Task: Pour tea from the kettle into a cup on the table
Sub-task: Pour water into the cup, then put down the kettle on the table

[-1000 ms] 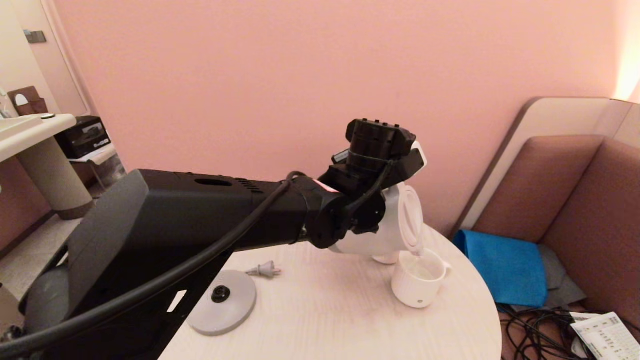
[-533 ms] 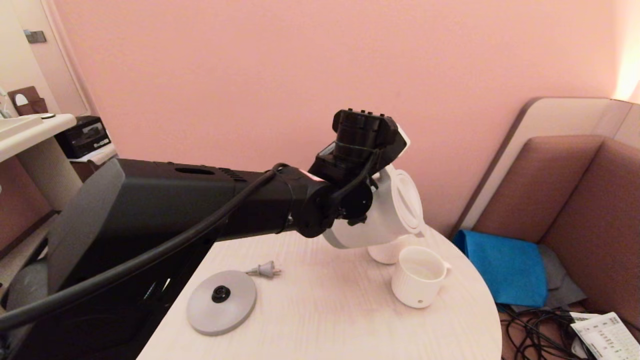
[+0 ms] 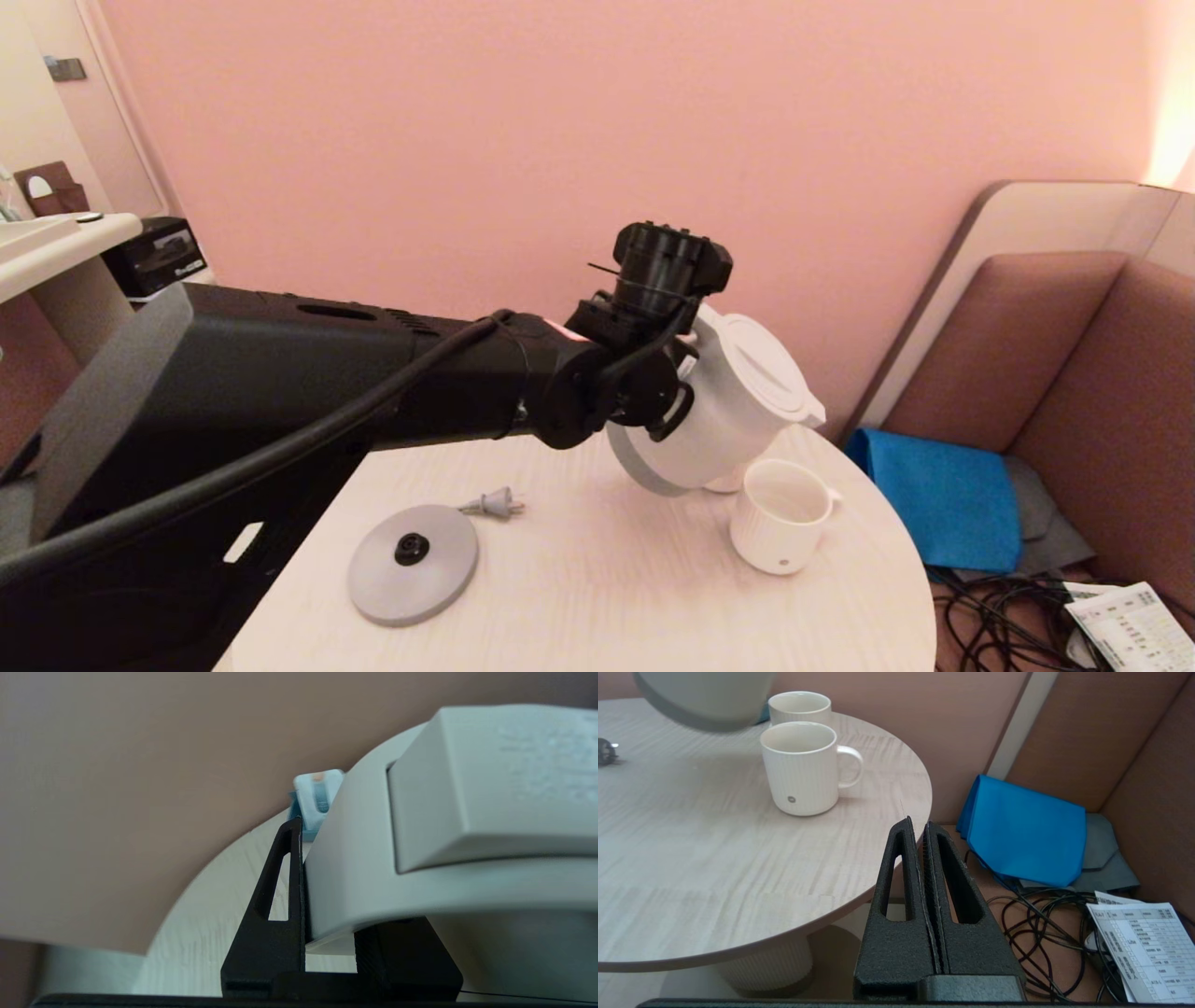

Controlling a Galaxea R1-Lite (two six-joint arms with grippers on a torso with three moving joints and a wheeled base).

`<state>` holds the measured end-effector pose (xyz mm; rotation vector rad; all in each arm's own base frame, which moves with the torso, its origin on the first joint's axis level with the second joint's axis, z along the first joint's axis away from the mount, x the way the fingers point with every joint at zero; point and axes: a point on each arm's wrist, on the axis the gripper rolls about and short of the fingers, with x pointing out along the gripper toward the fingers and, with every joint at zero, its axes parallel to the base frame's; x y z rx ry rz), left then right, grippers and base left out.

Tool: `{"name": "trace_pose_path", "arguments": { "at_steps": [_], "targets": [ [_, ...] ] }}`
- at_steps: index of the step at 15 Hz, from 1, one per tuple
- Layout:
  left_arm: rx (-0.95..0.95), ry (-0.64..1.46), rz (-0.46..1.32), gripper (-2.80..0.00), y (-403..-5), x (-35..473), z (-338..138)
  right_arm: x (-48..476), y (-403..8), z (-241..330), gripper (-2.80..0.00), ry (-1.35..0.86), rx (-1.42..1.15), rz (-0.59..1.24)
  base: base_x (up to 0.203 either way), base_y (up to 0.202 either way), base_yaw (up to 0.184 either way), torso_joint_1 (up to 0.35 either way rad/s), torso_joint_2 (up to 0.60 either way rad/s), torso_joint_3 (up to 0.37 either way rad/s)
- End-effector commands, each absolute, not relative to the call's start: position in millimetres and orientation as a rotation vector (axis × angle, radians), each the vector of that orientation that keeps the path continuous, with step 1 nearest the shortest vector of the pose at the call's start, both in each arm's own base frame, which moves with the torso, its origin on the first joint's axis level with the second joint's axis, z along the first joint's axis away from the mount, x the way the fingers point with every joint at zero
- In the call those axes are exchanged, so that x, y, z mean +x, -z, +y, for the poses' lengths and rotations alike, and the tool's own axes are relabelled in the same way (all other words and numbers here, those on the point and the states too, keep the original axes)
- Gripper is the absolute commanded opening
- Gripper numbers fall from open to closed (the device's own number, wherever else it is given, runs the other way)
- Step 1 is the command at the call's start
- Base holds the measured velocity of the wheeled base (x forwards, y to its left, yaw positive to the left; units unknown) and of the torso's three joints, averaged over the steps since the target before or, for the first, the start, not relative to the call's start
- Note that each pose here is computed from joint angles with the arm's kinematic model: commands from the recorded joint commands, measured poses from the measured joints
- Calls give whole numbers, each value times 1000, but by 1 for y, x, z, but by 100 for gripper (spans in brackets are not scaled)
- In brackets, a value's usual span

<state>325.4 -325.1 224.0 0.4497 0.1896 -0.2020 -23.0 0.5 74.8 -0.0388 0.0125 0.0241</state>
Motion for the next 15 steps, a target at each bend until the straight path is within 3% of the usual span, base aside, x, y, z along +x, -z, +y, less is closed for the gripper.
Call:
{"name": "trace_pose_path", "arguments": {
  "at_steps": [1, 10, 15],
  "targets": [
    [390, 179, 183, -280, -236, 327, -311, -23, -75, 1, -280, -25, -40, 12, 0, 0, 0, 0, 0, 0],
    [22, 33, 263, -280, -268, 317, -155, -23, -75, 1, -280, -25, -40, 13, 0, 0, 0, 0, 0, 0],
    [-10, -38, 278, -280, -241, 279, -89, -23, -75, 1, -280, -25, -40, 12, 0, 0, 0, 0, 0, 0]
  ]
}}
